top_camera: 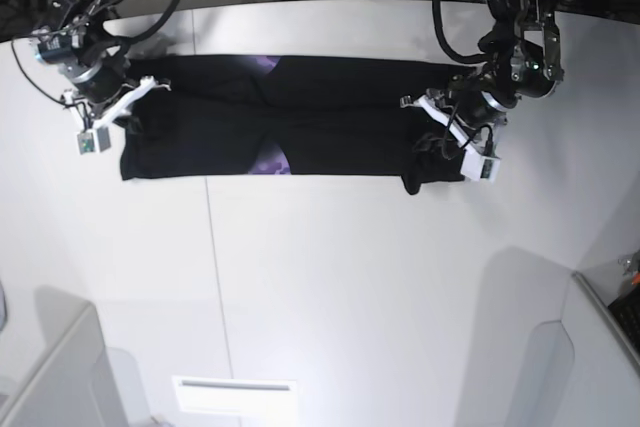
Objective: Fold the T-shirt properly
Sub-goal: 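Fold the strip end with the left gripper toward the right gripper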
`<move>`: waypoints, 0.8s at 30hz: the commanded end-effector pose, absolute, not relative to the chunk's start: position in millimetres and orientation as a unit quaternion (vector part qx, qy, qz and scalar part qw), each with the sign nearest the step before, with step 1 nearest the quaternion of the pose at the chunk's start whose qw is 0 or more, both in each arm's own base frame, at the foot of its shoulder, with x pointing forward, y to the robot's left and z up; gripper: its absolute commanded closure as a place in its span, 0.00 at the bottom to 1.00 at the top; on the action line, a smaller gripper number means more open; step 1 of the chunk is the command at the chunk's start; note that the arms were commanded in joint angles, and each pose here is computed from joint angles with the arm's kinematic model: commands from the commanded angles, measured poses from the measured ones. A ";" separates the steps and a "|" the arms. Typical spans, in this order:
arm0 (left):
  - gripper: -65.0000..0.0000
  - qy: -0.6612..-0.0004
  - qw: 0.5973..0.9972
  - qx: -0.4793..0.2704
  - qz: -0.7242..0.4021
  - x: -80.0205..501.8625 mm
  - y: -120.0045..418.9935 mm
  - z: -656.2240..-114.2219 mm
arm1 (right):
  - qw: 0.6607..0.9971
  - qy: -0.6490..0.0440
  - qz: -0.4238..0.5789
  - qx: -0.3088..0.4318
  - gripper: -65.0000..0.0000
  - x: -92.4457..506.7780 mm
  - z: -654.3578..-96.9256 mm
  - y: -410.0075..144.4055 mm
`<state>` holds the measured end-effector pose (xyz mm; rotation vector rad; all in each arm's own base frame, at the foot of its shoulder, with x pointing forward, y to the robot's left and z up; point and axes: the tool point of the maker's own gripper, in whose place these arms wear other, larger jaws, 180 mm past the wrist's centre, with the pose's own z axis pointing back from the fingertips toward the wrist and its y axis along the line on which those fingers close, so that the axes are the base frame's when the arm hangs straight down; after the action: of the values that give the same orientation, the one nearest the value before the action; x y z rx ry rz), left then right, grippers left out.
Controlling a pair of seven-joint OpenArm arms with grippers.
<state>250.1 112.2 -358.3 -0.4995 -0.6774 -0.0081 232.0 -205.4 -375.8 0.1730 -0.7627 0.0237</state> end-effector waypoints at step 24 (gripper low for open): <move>1.00 -0.322 0.896 -0.305 -0.031 257.0 50.4 -349.4 | 0.915 -0.395 0.013 0.083 1.00 239.7 -364.0 -207.8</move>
<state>252.0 54.0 -358.4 -0.6092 -0.6352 -0.0640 231.4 -205.9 -376.1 0.1718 -0.7614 0.0219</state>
